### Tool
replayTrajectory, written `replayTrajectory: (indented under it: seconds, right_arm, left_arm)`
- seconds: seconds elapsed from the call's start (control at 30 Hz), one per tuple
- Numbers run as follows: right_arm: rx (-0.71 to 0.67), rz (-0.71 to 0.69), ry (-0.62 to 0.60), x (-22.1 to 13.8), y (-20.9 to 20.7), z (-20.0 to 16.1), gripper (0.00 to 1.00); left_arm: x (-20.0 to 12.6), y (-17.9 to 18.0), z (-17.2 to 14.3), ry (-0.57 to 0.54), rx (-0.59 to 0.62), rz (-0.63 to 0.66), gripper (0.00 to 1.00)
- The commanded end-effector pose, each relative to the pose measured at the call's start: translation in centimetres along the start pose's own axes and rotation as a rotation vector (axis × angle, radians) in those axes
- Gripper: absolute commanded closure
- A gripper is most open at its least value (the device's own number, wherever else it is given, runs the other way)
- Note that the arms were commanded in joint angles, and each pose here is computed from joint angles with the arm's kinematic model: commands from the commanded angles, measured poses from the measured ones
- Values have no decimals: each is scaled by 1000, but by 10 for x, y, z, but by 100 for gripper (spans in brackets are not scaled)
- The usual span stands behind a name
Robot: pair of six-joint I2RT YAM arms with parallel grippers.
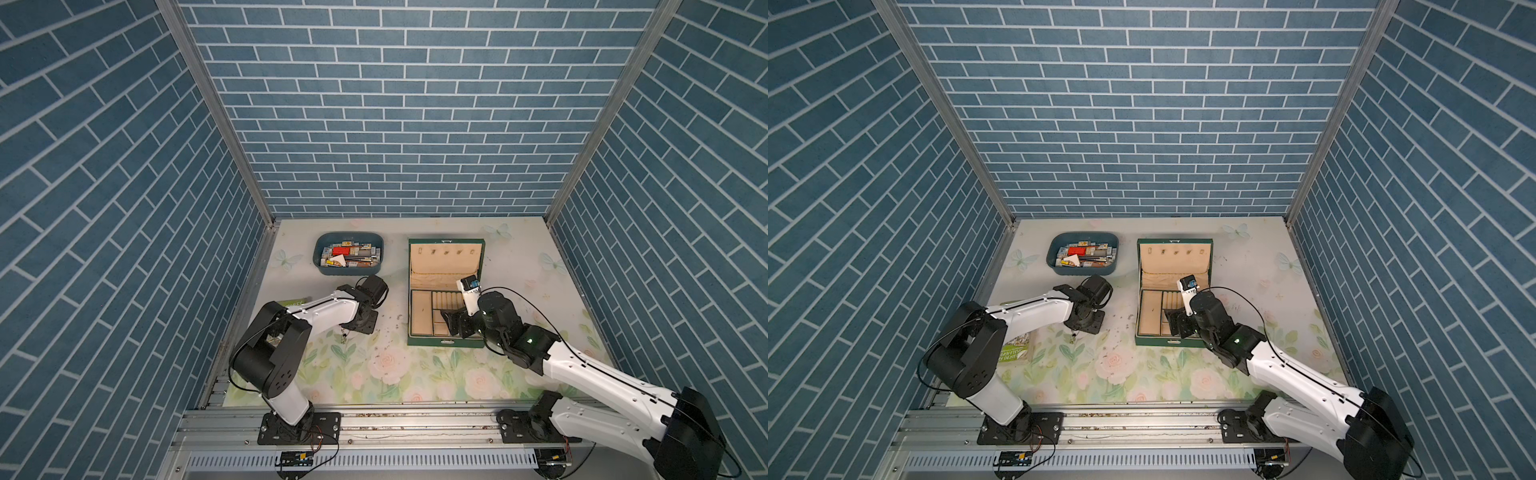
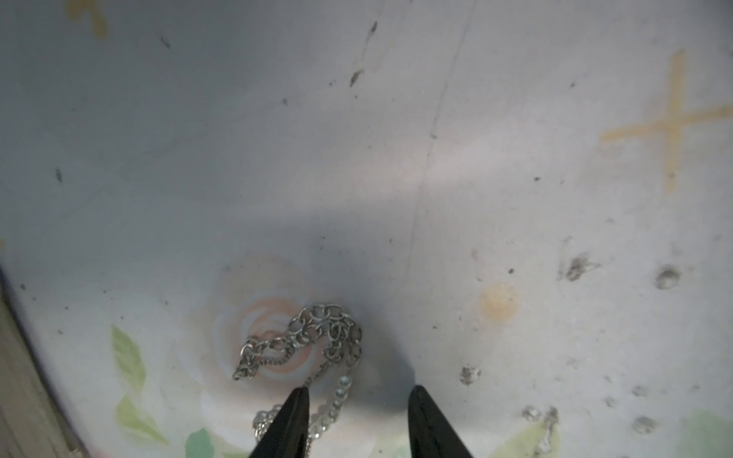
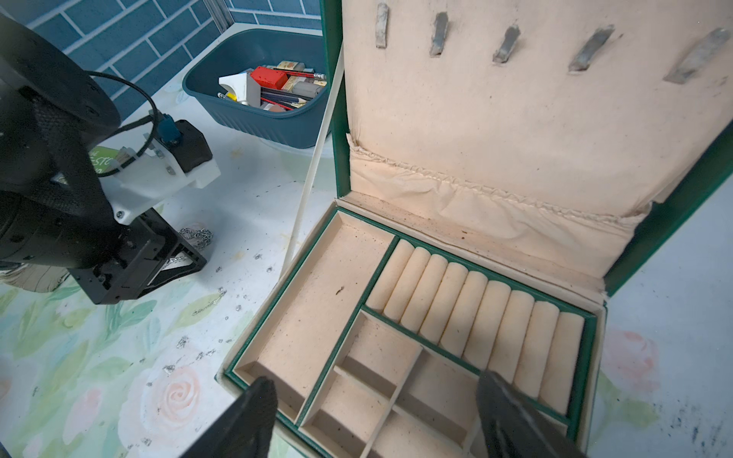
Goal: Put jewelry chain into jewelry box
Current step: Pick up the necklace from the center of the board.
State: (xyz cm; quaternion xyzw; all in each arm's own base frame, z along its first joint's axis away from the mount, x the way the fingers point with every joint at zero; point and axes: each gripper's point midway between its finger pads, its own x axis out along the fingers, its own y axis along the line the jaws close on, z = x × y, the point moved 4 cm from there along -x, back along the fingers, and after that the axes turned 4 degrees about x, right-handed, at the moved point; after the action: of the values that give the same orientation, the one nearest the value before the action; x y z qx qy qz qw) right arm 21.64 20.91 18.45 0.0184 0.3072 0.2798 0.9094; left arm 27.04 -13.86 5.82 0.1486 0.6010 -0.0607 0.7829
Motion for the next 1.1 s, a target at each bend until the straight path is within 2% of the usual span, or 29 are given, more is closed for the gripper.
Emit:
replayTrajectory:
  seconds: [0.0,0.13,0.3,0.57,0.73,0.83,0.9,1.07]
  right_arm:
    - [-22,9,-23,-6,3,9,17]
    - [-22,7,-20,-5,3,8,17]
    - [-22,8,-20,-5,3,7,16]
    - [-22,3,-23,-5,2,7,16]
    - [-21,2,-23,-5,2,7,16]
    - [-20,-2,-24,-5,1,8,16]
    - [-21,-2,-25,-5,1,8,16]
    - [-21,-6,-30,-6,1,8,16]
  left_arm:
    - [0,-1,-7,19,-2,-36,59]
    - [1,-2,-11,29,-6,-49,64]
    - [4,-3,-15,44,-7,-57,63]
    - [10,-21,-23,73,17,-117,79]
    - [25,-18,-33,122,21,-73,72]
    - [29,-18,-36,139,18,-62,72]
    - [32,-18,-39,154,19,-58,77]
    - [36,-18,-41,170,22,-50,100]
